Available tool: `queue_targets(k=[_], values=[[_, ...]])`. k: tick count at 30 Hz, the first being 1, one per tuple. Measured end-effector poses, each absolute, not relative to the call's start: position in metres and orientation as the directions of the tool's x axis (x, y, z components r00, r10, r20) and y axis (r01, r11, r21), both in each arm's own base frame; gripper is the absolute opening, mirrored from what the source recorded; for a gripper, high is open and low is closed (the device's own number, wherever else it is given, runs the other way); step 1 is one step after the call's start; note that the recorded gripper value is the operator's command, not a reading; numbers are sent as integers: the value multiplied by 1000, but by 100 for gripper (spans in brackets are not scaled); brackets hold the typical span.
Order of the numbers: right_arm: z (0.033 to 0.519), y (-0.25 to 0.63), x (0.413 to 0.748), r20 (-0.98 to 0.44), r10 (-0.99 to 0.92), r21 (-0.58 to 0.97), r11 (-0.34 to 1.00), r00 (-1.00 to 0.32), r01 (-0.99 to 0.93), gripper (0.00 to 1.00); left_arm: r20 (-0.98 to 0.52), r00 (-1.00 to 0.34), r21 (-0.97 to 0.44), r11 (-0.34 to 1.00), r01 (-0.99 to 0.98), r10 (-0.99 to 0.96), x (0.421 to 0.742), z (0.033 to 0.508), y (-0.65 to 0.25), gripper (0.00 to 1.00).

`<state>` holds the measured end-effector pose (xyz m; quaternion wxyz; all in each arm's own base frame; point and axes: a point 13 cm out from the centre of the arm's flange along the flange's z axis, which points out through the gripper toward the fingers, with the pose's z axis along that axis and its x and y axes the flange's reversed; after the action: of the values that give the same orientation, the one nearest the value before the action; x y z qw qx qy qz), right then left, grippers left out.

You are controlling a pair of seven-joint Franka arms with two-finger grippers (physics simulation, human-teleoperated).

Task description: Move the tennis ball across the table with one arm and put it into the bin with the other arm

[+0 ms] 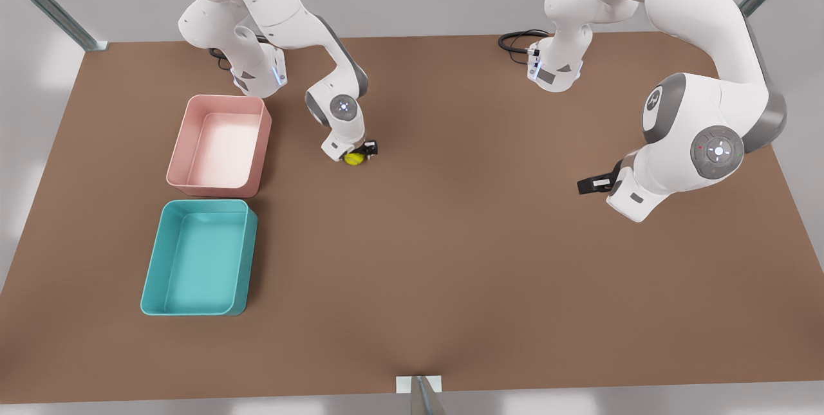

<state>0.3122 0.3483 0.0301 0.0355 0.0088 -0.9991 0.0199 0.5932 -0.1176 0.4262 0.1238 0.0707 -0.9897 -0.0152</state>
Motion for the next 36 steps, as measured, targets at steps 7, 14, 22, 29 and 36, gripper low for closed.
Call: queue_targets(k=[7,14,22,29,36], values=[[32,346,318,65,5,-35,999,-998,3,77,242,-958,50,988,-144,-152,593,426,-118,100],[115,348,423,-56,103,100,990,-993,97,77,241,-957,52,987,-151,-159,594,426,-117,100],[202,142,665,-339,-30,-82,997,-940,-2,78,241,-957,52,987,-152,-160,593,426,-119,100],[194,-10,700,-276,-170,-229,967,-946,-107,100,241,-957,52,986,-155,-163,594,426,-118,100],[207,4,706,-218,-300,-225,941,-929,-251,100,249,-955,54,986,-156,-164,594,421,-118,100]])
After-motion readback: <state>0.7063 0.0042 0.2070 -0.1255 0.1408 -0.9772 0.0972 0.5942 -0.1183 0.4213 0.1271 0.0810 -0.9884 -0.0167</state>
